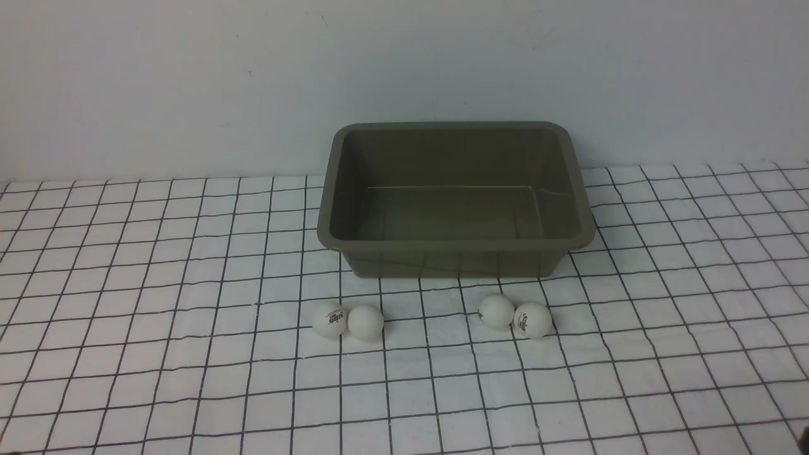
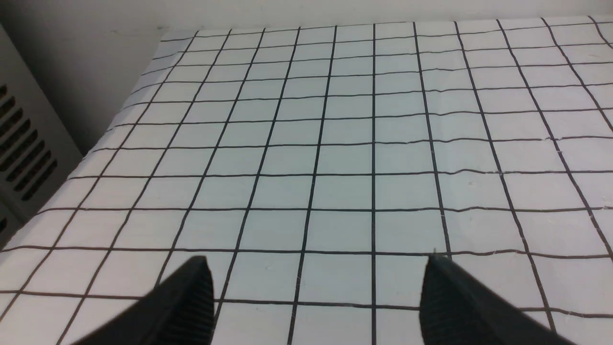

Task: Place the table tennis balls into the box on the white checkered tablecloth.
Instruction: 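Reach for and grasp a ping pong ball on the table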

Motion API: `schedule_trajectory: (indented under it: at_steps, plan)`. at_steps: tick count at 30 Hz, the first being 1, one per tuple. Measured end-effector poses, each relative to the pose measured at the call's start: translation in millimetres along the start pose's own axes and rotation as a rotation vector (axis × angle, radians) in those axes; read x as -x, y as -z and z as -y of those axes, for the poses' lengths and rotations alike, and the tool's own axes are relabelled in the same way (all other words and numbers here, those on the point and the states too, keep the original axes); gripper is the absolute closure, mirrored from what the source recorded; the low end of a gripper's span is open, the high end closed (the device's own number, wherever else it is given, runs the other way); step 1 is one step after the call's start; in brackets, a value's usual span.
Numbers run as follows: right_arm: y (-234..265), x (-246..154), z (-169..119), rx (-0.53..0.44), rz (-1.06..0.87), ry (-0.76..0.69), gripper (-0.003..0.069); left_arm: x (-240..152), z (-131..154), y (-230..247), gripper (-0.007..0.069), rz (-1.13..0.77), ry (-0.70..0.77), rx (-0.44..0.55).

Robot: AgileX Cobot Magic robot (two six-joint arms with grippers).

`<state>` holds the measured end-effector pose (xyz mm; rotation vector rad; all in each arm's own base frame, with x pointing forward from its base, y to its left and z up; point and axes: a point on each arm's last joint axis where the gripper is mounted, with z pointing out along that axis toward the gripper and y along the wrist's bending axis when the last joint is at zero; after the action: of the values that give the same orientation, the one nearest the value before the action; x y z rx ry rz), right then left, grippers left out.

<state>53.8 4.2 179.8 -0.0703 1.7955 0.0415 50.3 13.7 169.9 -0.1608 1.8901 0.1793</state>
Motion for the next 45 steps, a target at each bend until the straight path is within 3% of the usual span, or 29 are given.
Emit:
schedule_trajectory:
  at_steps: [37,45]
  plan:
    - [0.0,0.0,0.0,0.0,0.0,0.01,0.0164,0.0,0.0,0.0,0.0104,0.0,0.0,0.0]
    - [1.8,14.4,0.2,0.0,0.132,-0.021,0.0164,0.0,0.0,0.0,0.0104,0.0,0.0,0.0]
